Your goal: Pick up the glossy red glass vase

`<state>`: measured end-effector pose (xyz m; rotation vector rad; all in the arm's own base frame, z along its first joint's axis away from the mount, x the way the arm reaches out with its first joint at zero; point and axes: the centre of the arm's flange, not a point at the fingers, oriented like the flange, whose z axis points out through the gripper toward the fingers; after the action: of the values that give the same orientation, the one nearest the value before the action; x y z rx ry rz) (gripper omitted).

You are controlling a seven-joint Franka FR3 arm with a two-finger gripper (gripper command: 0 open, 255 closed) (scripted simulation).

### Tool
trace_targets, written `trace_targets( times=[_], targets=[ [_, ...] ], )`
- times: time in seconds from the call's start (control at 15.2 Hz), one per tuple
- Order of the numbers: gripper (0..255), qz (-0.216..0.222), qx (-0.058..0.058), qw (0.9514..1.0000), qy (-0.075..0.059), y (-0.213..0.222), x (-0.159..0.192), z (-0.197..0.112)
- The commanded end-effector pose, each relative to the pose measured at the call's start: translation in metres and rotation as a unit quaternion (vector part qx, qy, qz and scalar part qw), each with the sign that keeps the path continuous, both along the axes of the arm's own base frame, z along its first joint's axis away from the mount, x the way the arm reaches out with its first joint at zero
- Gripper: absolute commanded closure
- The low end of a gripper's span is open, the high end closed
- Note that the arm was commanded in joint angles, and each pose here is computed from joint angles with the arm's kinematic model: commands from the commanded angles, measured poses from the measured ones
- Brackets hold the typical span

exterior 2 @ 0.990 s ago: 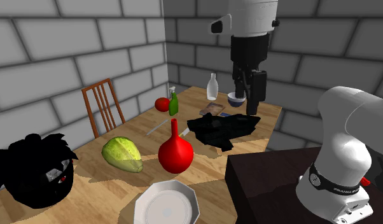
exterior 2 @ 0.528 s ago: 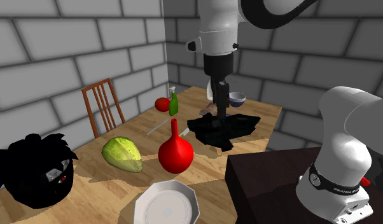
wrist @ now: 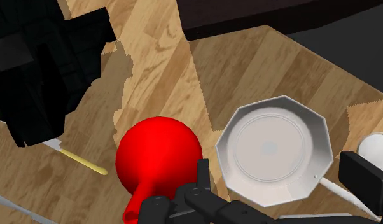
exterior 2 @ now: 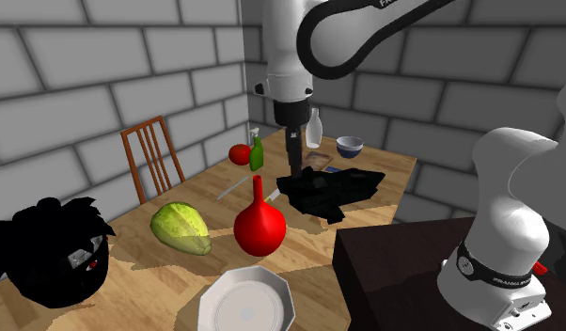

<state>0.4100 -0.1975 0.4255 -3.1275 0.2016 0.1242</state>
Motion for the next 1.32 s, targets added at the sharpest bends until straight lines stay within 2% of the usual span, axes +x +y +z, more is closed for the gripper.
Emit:
trace_targets(
  times=[0.0,0.86,1.25],
  targets=[
    [0,-0.003,-0.001,1.0,-0.001,-0.02,0.013,-0.016],
    [0,-0.021,-0.003,0.9998,-0.006,-0.15,0.084,-0.102],
    [0,-0.021,-0.003,0.9997,-0.006,-0.157,0.087,-0.133]
  ],
)
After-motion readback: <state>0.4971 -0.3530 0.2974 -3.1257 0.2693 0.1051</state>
